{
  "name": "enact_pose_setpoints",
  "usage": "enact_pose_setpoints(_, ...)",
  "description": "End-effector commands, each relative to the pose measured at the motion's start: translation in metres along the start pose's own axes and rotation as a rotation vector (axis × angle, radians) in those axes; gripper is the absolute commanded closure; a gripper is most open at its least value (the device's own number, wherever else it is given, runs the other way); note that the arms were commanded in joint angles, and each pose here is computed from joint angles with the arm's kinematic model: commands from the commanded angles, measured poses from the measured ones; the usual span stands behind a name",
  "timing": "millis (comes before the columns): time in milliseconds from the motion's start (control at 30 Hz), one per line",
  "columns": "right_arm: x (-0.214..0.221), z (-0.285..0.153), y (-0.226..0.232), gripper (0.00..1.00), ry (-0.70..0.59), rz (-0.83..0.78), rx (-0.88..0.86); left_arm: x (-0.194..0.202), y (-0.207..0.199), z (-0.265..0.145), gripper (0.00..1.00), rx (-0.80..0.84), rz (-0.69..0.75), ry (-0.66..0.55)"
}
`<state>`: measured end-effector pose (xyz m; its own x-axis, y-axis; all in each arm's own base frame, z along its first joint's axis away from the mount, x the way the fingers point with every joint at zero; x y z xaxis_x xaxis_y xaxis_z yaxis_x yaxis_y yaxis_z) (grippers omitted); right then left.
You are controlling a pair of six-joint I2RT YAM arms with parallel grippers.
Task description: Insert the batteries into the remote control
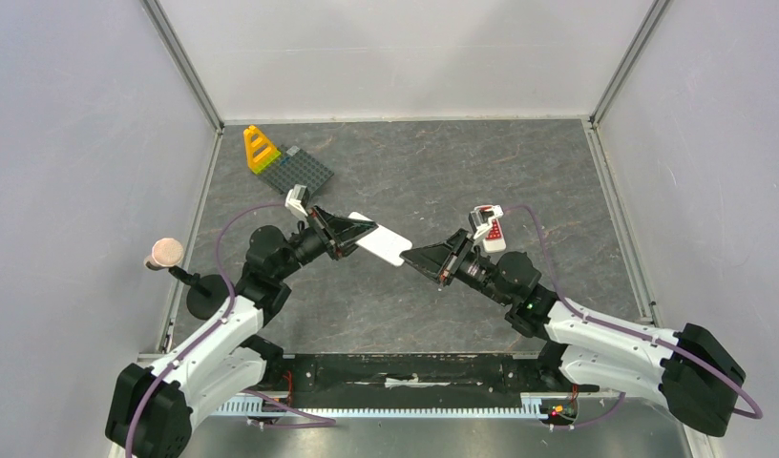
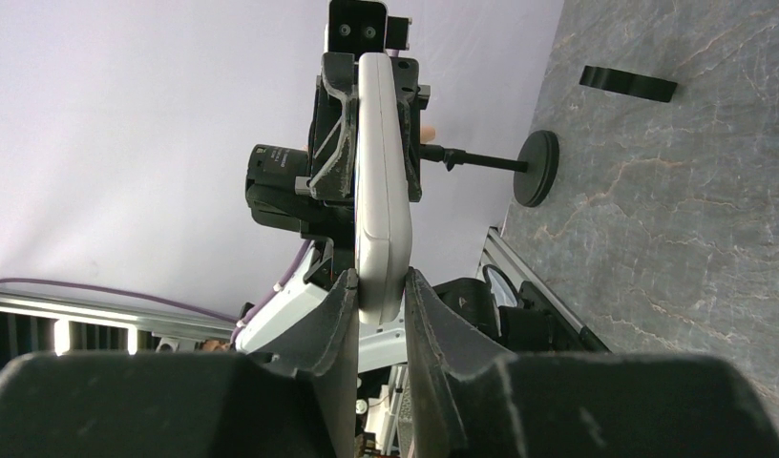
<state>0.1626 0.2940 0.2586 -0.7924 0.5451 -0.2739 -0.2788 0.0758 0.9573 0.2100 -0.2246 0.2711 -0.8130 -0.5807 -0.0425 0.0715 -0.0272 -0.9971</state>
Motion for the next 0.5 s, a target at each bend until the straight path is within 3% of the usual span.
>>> enact_pose_setpoints(0, 0.001, 0.013, 0.003, 0.9, 0.02, -0.075, 0.016, 0.021, -0.039, -0.006, 0.98, 0.134, 0.002, 0.116)
enact_pose_setpoints(467, 0.006, 0.029, 0.003, 0.93, 0.064, -0.082, 0.041, 0.061, -0.04, -0.007, 0.98, 0.131, 0.229, 0.319)
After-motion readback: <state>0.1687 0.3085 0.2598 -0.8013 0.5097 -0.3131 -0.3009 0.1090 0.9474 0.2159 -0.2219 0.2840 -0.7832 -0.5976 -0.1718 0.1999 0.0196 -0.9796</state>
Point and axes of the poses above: each gripper's point midway between its finger pads, its own z axis out along the fingers, its own y axis along the line the jaws close on, x = y × z, the point moved 2 cm from there along -z, back along the fingers, and after that the axes turned 5 degrees about -z, right-handed, at the moved point
